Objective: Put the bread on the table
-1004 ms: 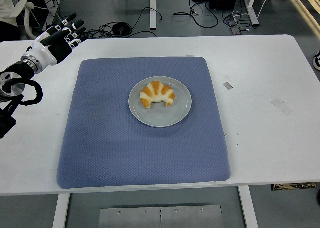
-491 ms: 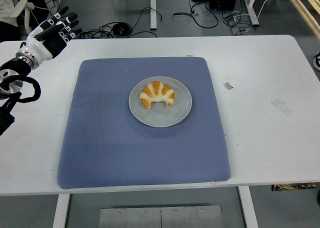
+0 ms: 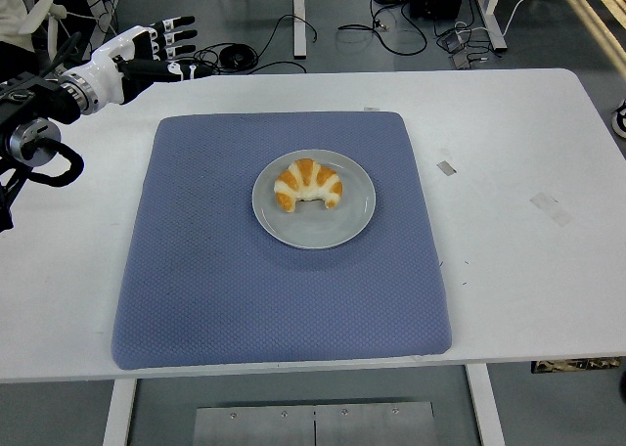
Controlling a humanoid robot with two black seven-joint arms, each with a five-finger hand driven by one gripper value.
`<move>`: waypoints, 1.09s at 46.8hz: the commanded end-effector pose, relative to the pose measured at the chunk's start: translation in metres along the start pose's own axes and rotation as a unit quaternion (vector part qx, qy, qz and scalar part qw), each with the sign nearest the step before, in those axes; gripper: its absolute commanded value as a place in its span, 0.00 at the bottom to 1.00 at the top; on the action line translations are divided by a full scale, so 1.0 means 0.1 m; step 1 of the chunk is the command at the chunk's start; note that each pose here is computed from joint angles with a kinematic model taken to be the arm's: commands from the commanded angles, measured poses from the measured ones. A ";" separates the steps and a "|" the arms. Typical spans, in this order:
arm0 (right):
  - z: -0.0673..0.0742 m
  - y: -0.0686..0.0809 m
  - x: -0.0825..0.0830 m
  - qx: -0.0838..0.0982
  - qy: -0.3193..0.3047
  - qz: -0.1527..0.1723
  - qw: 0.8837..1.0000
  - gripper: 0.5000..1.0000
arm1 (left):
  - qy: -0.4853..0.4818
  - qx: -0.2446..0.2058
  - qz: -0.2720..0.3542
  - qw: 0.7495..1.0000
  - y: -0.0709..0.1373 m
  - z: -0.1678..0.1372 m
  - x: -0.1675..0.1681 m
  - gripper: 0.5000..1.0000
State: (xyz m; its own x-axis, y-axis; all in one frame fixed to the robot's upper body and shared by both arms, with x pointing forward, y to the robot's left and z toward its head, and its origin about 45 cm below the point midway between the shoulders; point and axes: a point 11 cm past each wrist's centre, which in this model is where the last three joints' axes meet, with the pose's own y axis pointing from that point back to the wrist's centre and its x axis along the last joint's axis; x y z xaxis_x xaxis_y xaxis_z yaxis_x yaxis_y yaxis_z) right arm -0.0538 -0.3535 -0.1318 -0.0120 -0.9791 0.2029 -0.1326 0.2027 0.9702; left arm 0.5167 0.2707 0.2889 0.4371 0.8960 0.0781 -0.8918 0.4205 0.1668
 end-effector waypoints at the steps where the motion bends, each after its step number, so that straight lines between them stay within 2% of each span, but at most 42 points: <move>1: 0.00 0.00 0.00 0.000 -0.001 0.000 1.000 1.00 | 0.000 -0.017 -0.010 1.000 -0.03 0.08 -0.07 0.97; 7: 0.00 0.00 0.00 0.000 0.000 0.000 1.000 1.00 | -0.017 -0.063 -0.072 0.995 -0.07 0.33 -0.47 0.97; 22: 0.00 0.00 0.00 0.000 -0.001 0.000 1.000 1.00 | -0.143 -0.034 -0.124 0.981 -0.11 0.35 -0.78 0.97; 29: 0.00 0.00 0.00 0.000 0.000 0.000 1.000 1.00 | -0.166 -0.039 -0.153 0.974 -0.12 0.40 -1.02 0.97; 33: 0.00 0.00 0.00 0.000 0.000 0.000 1.000 1.00 | -0.188 -0.044 -0.139 0.971 -0.13 0.38 -1.11 0.97; 40: 0.00 0.00 0.00 0.000 0.000 0.000 1.000 1.00 | -0.305 -0.041 -0.160 0.938 -0.11 0.25 -1.35 0.97; 46: 0.00 0.00 0.00 0.000 0.000 0.000 1.000 1.00 | -0.327 -0.047 -0.154 0.931 -0.12 0.27 -1.37 0.97; 51: 0.00 0.00 0.00 0.000 0.000 0.000 1.000 1.00 | -0.348 -0.036 -0.183 0.919 -0.15 0.18 -1.56 0.96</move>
State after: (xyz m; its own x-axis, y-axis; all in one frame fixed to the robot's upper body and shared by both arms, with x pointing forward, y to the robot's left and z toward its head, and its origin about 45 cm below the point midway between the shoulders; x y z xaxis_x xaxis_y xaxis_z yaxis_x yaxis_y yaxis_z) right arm -0.0539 -0.3535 -0.1318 -0.0120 -0.9792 0.2026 -0.1321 0.2024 0.9704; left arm 0.4675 0.1320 0.2964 0.6388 0.4384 0.6322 -0.6887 0.6922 0.2159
